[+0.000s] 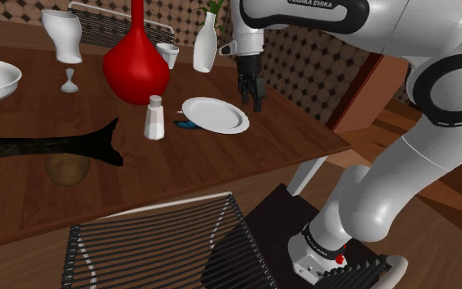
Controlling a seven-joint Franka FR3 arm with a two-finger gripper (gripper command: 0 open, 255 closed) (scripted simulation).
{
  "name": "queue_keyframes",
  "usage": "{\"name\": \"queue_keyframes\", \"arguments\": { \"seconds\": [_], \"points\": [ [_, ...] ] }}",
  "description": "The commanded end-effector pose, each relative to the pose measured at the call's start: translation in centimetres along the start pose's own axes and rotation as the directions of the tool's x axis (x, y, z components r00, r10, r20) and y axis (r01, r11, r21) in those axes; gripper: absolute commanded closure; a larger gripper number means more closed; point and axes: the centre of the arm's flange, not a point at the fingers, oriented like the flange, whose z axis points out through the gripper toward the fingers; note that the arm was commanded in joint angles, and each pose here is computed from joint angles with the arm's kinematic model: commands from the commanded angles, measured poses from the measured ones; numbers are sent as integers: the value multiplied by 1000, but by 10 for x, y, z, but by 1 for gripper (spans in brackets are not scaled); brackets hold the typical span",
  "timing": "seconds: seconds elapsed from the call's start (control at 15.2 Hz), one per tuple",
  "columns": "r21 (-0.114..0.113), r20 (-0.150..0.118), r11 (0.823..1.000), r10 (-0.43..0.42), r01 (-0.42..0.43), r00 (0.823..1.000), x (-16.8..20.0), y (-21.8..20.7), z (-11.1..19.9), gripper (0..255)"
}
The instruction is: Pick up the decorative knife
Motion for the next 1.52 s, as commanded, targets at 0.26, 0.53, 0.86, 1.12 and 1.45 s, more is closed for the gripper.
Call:
{"name": "queue_keyframes", "arguments": {
  "seconds": [0.26, 0.53, 0.86, 1.12, 1.45],
  "points": [
    [31, 31, 994, -104, 103, 994, 25, 12, 26, 0],
    [31, 31, 994, -104, 103, 994, 28, 17, 38, 0],
    [31, 31, 994, -104, 103, 994, 28, 17, 38, 255],
    [31, 31, 994, -104, 103, 994, 28, 17, 38, 255],
    [31, 31, 994, -104, 103, 994, 23, 10, 19, 255]
  ]
}}
